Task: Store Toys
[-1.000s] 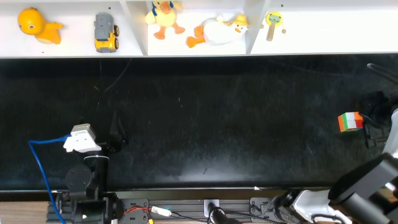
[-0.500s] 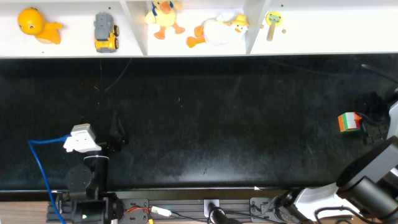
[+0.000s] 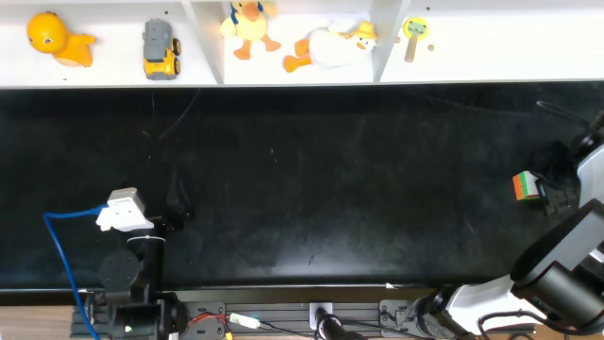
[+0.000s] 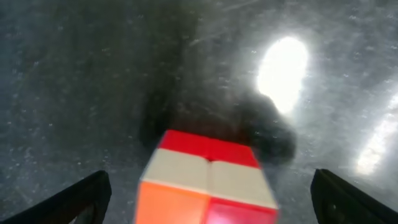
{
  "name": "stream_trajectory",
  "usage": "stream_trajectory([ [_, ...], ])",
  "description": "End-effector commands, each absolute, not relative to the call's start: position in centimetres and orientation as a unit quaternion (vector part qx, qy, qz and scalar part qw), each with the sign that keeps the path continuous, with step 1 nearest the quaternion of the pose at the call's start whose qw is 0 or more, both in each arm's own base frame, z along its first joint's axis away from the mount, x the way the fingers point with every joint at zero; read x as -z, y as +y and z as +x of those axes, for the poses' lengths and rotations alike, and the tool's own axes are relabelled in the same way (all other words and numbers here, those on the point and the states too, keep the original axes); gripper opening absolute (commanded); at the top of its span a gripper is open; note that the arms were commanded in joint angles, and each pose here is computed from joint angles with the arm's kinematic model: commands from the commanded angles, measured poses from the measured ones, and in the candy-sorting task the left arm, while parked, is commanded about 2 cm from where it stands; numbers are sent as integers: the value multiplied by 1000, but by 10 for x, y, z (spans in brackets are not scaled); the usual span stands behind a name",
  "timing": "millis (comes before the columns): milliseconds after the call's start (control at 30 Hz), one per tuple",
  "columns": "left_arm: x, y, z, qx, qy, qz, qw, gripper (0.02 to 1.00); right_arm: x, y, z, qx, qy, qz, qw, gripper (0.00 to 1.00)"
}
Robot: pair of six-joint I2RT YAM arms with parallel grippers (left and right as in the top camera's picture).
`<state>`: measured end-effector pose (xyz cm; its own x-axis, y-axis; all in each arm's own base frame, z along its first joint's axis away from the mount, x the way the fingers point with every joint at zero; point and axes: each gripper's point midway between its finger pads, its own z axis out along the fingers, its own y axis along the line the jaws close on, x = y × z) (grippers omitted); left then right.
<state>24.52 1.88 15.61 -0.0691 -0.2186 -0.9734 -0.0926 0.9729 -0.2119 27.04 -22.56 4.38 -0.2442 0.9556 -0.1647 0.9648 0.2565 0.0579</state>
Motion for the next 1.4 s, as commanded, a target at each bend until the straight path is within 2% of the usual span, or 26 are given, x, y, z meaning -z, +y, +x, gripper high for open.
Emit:
stream_trajectory([
  [33,-156,19,245,44,727,-106,677,996,-37,-213,277,26,799,596,80,899],
  [467,-156,19,245,44,727,-106,677,998,-33,-211,280,36,800,592,86,897],
  [567,-156,19,245,44,727,-106,677,998,-29,-210,278,37,802,591,79,934],
  [600,-156,19,245,44,727,-106,677,998,-27,-209,278,37,802,591,76,991],
  [867,-156,19,245,44,727,-106,677,998,-11,-205,273,37,804,591,48,998],
  [933,-156,19,245,44,727,-106,677,998,-11,-206,273,37,804,591,49,969],
  [1267,-156,19,245,44,727,-106,677,998,-11,-205,272,37,806,589,47,630],
  [1400,-156,19,245,44,727,-106,677,998,-11,-204,270,38,807,588,42,575],
])
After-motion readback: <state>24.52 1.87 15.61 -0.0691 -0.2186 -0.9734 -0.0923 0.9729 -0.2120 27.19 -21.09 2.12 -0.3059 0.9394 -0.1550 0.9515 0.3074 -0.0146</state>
